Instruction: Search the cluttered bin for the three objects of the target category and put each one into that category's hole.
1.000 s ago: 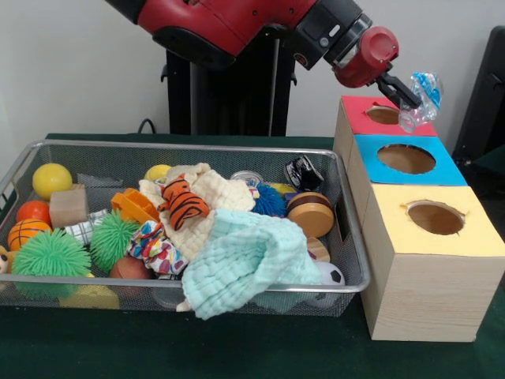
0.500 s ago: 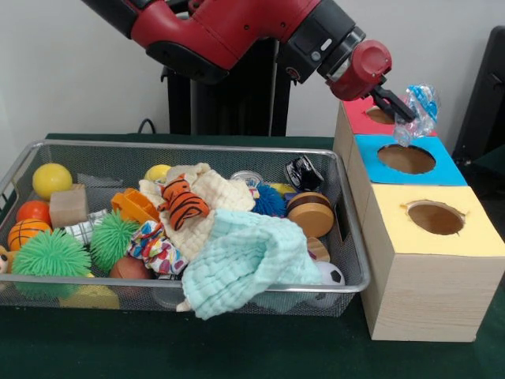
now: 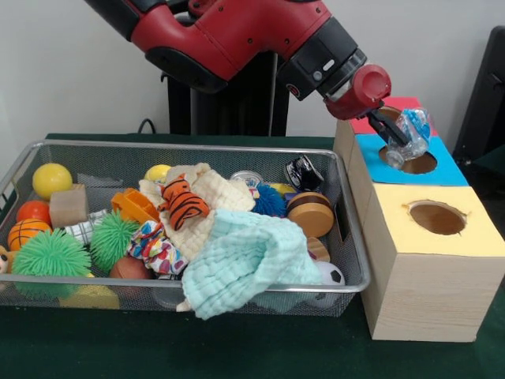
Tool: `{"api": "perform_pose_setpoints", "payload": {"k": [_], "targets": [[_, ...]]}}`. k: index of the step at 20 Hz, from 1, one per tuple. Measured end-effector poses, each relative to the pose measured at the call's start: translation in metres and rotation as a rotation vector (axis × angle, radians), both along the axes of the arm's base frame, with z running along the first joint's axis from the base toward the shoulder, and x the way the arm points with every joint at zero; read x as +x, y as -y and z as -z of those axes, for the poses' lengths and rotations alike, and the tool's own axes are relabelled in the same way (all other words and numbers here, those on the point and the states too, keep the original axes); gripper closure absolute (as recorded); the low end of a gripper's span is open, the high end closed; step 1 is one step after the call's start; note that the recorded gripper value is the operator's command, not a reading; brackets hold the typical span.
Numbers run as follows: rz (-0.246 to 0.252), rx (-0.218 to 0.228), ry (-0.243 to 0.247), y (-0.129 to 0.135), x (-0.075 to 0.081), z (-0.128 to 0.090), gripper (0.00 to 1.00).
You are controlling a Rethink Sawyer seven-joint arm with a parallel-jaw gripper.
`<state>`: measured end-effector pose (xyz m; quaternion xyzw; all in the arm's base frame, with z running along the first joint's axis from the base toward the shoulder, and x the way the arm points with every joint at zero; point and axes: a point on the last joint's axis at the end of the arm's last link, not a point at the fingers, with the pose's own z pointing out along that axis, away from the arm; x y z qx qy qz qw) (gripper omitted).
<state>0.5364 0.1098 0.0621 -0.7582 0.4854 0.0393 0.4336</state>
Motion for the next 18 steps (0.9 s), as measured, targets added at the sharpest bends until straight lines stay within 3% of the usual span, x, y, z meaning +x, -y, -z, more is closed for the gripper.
{"api": "perform_pose_setpoints", "payload": {"k": [18], "targets": [[0.002,-0.025,0.004,-0.0013,0.0089,0.0035,1.0]]}}
